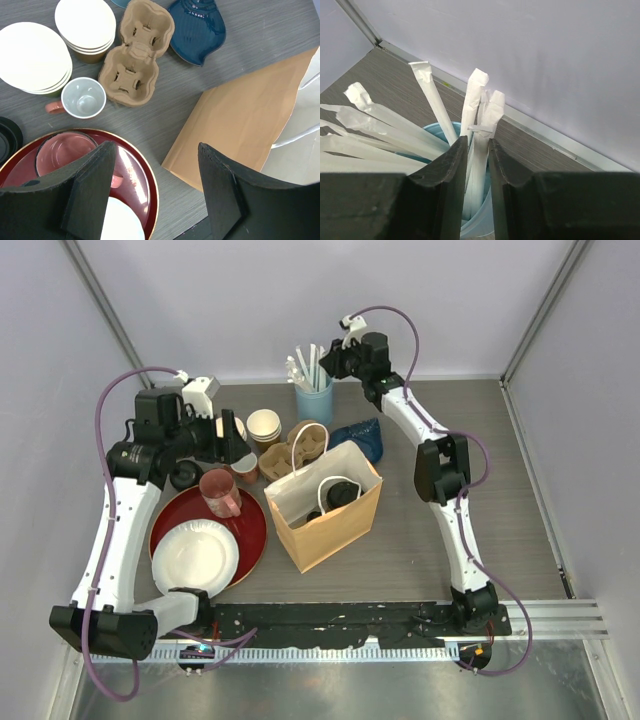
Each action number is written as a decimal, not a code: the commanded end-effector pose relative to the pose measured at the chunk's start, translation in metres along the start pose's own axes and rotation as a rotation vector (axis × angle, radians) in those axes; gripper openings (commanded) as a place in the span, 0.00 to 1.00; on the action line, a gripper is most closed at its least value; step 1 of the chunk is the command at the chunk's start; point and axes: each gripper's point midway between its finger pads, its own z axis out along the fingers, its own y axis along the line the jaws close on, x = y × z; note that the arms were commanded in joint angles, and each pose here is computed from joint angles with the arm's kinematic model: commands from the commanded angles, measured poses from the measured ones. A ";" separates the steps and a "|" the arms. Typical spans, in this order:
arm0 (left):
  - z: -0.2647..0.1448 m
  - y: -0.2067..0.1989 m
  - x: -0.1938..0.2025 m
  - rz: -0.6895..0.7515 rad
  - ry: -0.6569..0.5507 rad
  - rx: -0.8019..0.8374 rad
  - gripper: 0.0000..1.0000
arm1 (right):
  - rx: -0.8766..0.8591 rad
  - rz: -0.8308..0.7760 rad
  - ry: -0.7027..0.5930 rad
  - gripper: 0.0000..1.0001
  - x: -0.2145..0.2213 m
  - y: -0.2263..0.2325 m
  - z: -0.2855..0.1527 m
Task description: Pack the takeout coffee
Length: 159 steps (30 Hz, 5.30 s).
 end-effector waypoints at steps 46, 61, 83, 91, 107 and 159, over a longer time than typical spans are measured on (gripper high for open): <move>-0.009 -0.010 -0.021 0.047 -0.075 0.039 0.70 | 0.096 -0.015 -0.155 0.37 -0.050 -0.004 0.011; -0.010 -0.010 -0.021 0.049 -0.078 0.039 0.70 | 0.097 -0.064 -0.162 0.19 -0.073 0.004 -0.009; -0.010 -0.012 -0.019 0.048 -0.075 0.051 0.70 | 0.117 -0.071 -0.156 0.17 -0.083 0.005 -0.022; -0.010 -0.013 -0.019 0.046 -0.073 0.054 0.70 | 0.117 -0.072 -0.147 0.08 -0.081 0.005 -0.023; -0.010 -0.013 -0.019 0.053 -0.075 0.054 0.70 | 0.024 -0.099 -0.238 0.01 -0.133 0.037 -0.051; -0.052 -0.042 -0.067 0.202 -0.215 0.110 0.69 | -0.408 -0.264 -0.628 0.01 -0.317 0.206 -0.242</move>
